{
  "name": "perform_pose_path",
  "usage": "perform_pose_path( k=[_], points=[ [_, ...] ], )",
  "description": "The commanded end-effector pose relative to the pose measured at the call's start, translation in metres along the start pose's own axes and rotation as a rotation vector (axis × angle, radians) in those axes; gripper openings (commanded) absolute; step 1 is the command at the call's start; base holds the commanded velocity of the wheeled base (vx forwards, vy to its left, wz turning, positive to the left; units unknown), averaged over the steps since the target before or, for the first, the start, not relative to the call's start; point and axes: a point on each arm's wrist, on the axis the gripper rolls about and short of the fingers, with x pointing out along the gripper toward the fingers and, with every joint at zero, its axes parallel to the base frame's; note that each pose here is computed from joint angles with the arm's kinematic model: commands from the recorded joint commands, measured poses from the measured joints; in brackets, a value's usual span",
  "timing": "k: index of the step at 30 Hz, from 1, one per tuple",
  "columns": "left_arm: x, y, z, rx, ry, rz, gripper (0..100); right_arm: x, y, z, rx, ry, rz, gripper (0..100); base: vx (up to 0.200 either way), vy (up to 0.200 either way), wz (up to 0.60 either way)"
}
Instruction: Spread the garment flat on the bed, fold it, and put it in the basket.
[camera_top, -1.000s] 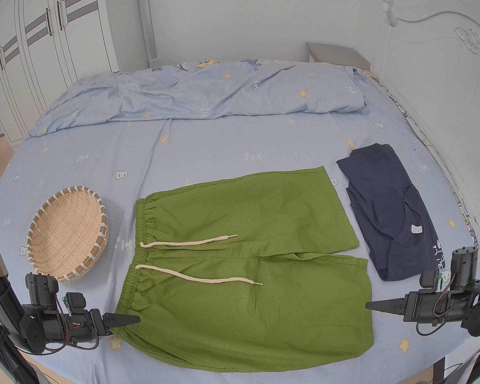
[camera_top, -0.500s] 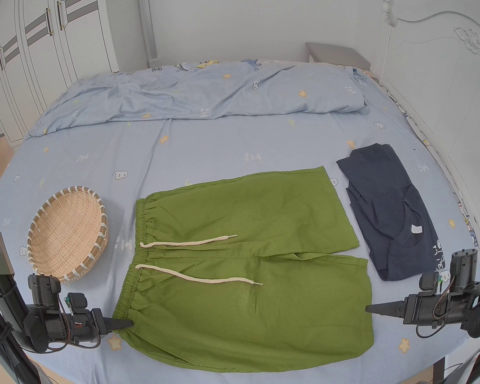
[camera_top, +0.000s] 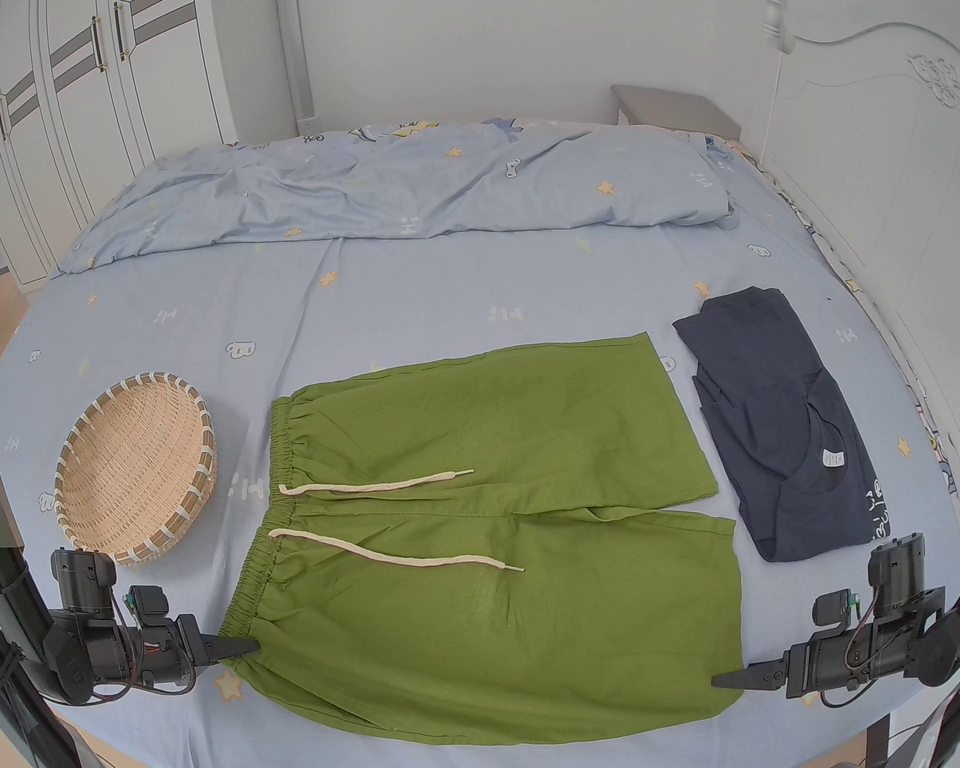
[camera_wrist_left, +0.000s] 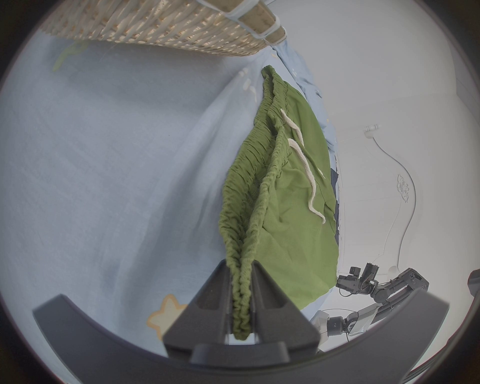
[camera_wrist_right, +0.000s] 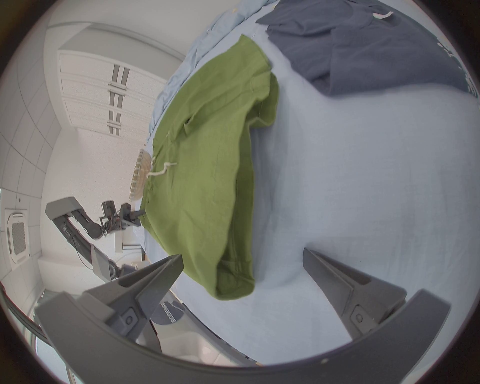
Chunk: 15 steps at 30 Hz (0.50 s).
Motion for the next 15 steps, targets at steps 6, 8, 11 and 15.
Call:
perform_pose_path(
  k=[6, 8, 11, 15],
  points=[
    [-0.002, -0.003, -0.004, -0.006, 0.011, -0.004, 0, 0.023, 0.002, -0.013, -0.054, 0.141, 0.033, 100, 0.000, 0.000, 0.00],
    [-0.002, -0.003, -0.004, -0.005, 0.010, -0.004, 0, 0.024, 0.004, -0.013, -0.065, 0.150, 0.043, 100, 0.000, 0.000, 0.00],
    [-0.002, -0.003, -0.005, -0.006, 0.011, -0.004, 0, 0.028, 0.008, -0.012, -0.080, 0.160, 0.082, 100, 0.000, 0.000, 0.00],
    [-0.002, -0.003, -0.004, -0.005, 0.010, -0.004, 0, 0.036, 0.008, -0.009, -0.049, 0.165, 0.110, 100, 0.000, 0.000, 0.00]
  ],
)
